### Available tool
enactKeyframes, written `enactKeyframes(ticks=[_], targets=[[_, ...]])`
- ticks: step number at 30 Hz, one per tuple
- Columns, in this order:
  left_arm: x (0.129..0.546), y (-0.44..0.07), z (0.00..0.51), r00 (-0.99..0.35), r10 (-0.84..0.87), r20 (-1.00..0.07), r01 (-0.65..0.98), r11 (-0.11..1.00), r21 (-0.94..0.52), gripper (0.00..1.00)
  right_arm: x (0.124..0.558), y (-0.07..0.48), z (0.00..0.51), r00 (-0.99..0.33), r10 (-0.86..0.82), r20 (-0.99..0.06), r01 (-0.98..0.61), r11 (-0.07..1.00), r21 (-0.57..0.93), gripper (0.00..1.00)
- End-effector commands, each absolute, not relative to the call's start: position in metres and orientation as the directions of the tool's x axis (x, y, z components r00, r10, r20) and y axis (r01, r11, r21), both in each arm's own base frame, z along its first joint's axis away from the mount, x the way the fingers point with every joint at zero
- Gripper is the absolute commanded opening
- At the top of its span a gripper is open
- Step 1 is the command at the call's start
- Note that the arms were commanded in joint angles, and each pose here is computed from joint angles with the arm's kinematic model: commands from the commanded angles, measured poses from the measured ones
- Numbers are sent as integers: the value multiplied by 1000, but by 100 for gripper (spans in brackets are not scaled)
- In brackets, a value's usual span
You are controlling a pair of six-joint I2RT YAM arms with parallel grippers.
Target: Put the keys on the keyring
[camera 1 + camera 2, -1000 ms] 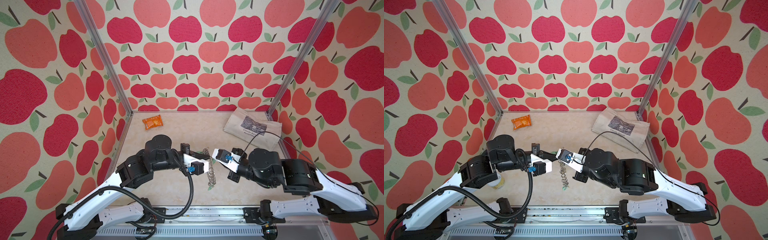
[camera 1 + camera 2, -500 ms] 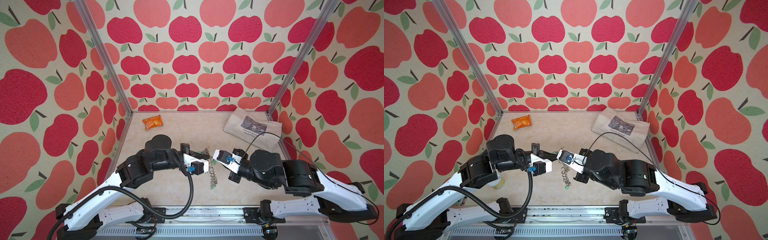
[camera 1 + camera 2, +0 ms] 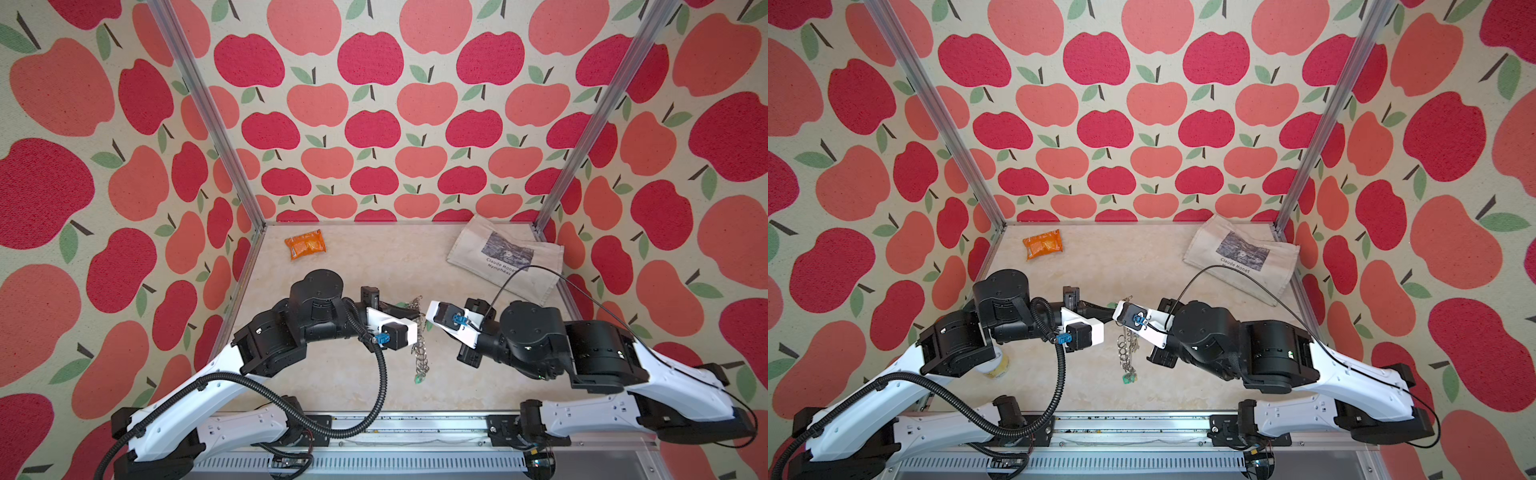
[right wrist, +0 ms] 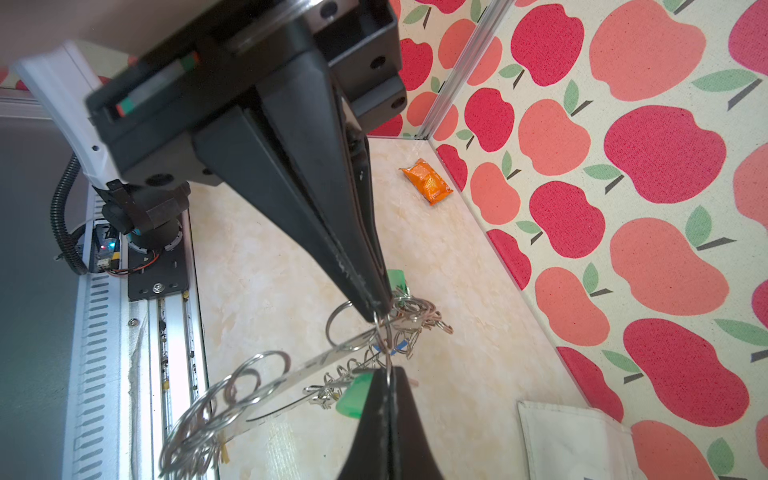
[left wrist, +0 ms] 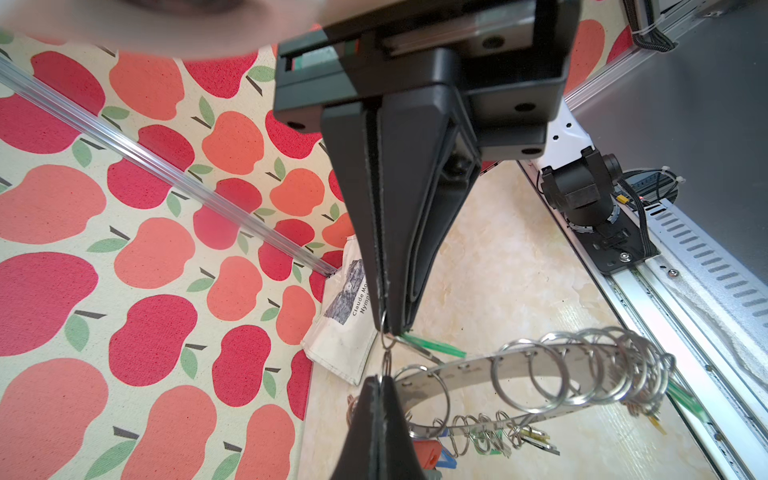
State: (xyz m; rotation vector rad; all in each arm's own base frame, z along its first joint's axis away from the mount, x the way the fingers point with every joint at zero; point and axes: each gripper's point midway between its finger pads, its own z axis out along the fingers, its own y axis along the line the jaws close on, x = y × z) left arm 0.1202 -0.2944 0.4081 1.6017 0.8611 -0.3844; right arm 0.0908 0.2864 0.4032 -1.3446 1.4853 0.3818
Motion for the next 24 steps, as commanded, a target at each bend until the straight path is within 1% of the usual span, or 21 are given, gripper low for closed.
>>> enactKeyframes(ticks=[1,5,21,24], targets=[[116,-288,440,700,260,-666,678,52,733,0,90,284,403,179,-527,-831,-861,325,-392,0],[116,-288,441,699,258,-667,678,55,733,0,93,281,403,170,-530,-831,-851,346,-394,0],[117,-288,442,700,259,-665,676,61,735,0,90,285,403,174,-521,-836,-860,333,-387,0],[116,-288,443,702,252,-665,675,62,736,0,86,288,402,179,-517,-837,-870,314,-380,0]])
